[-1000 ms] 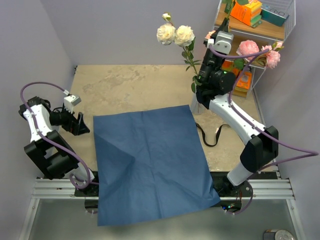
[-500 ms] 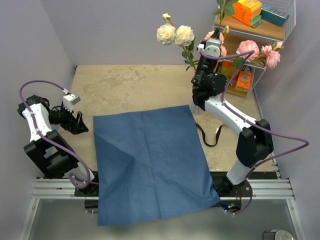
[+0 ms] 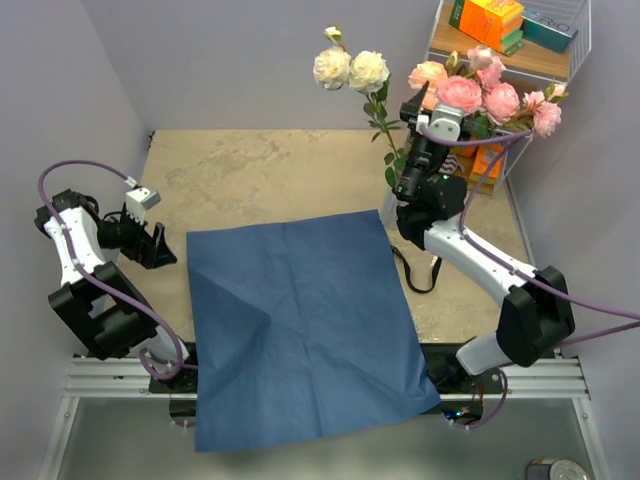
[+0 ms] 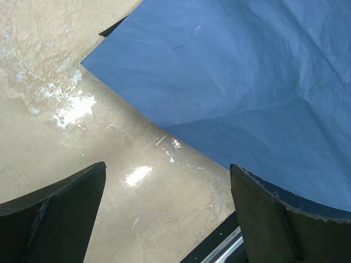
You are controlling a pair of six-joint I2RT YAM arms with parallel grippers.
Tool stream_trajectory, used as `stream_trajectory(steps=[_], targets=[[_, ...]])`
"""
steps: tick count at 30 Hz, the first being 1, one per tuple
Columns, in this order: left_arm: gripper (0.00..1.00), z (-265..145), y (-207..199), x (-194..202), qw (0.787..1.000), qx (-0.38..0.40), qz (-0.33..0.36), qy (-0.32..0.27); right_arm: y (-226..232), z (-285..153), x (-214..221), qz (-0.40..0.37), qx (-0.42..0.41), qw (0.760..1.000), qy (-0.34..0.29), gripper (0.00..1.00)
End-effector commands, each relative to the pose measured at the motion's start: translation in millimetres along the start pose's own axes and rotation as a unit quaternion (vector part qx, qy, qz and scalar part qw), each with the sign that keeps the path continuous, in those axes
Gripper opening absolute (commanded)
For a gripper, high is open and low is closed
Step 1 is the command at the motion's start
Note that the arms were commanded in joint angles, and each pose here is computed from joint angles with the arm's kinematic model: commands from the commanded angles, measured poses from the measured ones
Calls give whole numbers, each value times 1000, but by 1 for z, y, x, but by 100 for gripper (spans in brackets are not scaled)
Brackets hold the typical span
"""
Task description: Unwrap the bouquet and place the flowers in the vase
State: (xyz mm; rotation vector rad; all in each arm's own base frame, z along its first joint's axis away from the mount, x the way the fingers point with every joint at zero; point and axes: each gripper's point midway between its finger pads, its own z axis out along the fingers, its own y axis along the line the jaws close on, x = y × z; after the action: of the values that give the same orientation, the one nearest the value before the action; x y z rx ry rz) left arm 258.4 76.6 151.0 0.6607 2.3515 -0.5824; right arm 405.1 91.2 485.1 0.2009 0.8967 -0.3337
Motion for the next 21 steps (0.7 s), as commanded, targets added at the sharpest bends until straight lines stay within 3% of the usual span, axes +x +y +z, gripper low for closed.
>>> stream_trajectory(steps=[1, 3, 8, 9, 10, 14, 21], targets=[[99, -10, -7, -10, 1000, -12, 9, -19, -15, -11, -22, 43, 21, 999, 13, 79], [99, -11, -9, -13, 1000, -14, 12, -24, -12, -23, -26, 58, 10, 998, 31, 83], [99, -15, -15, -20, 999, -19, 13, -37, 10, -73, -1, 55, -43, 987, 148, 88], [99, -15, -17, -20, 999, -17, 11, -40, 17, -84, -4, 92, -54, 980, 165, 95], [99, -15, -18, -20, 999, -18, 11, -42, 25, -101, 13, 57, -80, 973, 208, 99], [99, -13, -22, -19, 999, -14, 2, -43, 36, -159, 27, 55, -122, 948, 290, 99], [99, -10, -27, -16, 999, -5, -9, -49, 12, -240, 49, 89, -181, 892, 404, 99]])
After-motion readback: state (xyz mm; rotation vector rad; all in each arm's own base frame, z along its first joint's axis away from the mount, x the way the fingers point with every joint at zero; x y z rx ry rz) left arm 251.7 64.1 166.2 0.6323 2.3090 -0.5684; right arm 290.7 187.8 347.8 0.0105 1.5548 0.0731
